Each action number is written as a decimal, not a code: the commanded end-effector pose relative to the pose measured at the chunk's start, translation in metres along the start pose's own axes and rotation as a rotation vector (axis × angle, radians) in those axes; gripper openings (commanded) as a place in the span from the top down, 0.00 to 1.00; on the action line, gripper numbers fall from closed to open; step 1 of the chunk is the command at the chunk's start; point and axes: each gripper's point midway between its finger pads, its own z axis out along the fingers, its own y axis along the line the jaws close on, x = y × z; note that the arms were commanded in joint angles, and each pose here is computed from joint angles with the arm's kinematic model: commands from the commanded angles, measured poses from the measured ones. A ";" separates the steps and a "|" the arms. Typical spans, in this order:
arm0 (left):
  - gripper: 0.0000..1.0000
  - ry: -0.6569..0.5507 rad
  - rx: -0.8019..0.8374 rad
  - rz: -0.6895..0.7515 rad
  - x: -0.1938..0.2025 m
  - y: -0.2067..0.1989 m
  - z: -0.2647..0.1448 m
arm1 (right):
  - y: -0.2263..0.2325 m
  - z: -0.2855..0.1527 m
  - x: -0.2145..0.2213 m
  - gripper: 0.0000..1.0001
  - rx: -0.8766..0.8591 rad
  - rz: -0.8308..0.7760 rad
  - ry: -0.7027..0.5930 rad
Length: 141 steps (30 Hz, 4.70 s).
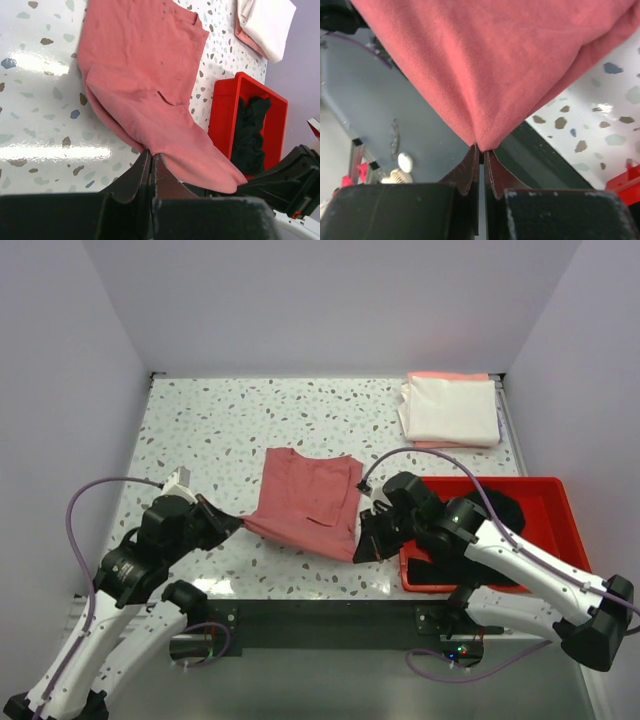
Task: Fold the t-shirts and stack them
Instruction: Fold the tshirt
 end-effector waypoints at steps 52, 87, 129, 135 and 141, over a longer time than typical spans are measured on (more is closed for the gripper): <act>1.00 -0.136 -0.239 0.162 -0.111 -0.016 0.171 | -0.093 0.012 -0.162 1.00 0.186 0.164 -0.341; 0.00 0.050 -0.077 0.180 -0.107 -0.029 0.239 | -0.123 0.042 -0.228 0.01 0.101 0.159 -0.368; 0.00 0.056 -0.222 0.181 -0.078 0.014 0.266 | -0.190 0.116 -0.235 0.01 0.359 0.107 -0.216; 0.00 -0.025 -0.128 0.195 -0.100 -0.029 0.225 | -0.158 0.050 -0.264 0.01 0.433 0.060 -0.411; 0.00 -0.158 -0.120 0.173 -0.113 -0.032 0.157 | -0.143 0.025 -0.222 0.01 0.414 0.117 -0.442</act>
